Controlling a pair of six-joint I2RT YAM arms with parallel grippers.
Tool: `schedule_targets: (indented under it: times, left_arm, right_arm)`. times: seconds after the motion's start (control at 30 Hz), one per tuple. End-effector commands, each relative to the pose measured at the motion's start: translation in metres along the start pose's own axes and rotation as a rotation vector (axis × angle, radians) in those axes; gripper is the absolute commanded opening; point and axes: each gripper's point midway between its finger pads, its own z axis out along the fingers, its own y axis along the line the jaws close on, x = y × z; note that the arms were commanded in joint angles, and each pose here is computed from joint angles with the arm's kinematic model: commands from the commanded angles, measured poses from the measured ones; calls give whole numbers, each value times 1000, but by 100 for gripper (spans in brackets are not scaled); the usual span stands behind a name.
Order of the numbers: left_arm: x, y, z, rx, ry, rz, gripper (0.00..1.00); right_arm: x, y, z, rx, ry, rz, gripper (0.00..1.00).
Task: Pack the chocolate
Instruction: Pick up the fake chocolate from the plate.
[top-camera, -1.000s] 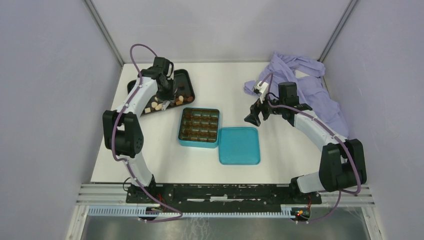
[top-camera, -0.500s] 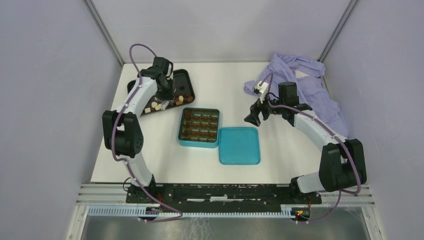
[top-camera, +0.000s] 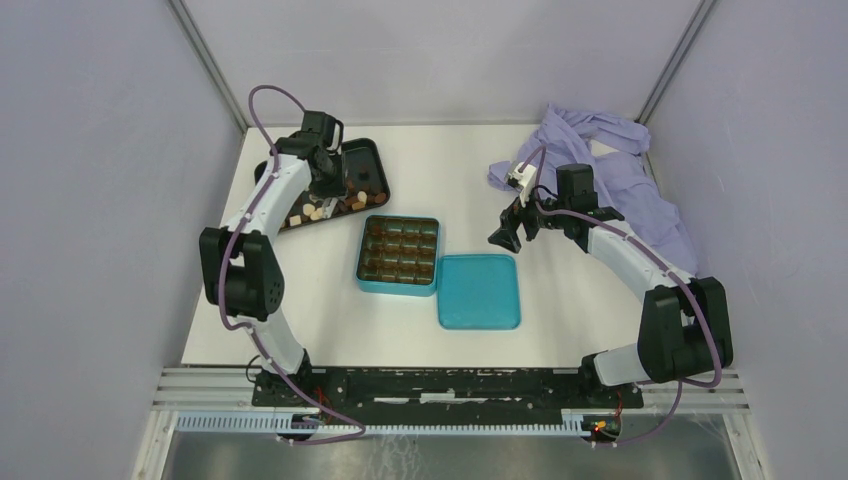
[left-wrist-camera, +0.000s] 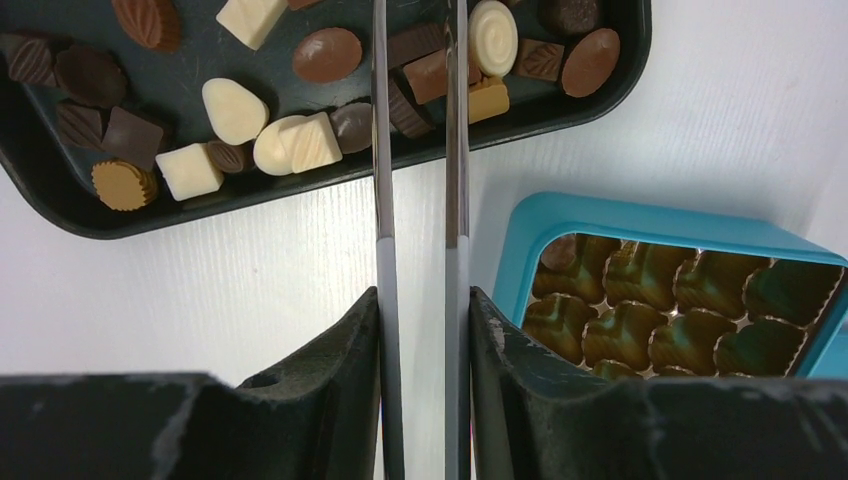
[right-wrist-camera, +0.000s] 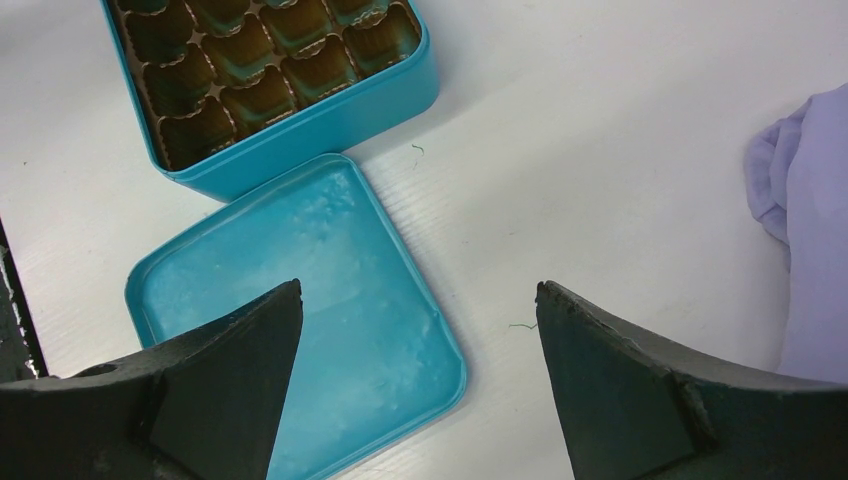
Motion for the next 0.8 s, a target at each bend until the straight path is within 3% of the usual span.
schedule_targets:
  times: [0.0,0.77]
  left_arm:
    - [-20,0,-18,-9,-82,-96,39]
    - [-16,-16,11,41,-7,-134,41]
  right_arm:
    - [-3,1,1,-17,-23,-7,92]
    - [-2,5,2,-30,-34,-2,93]
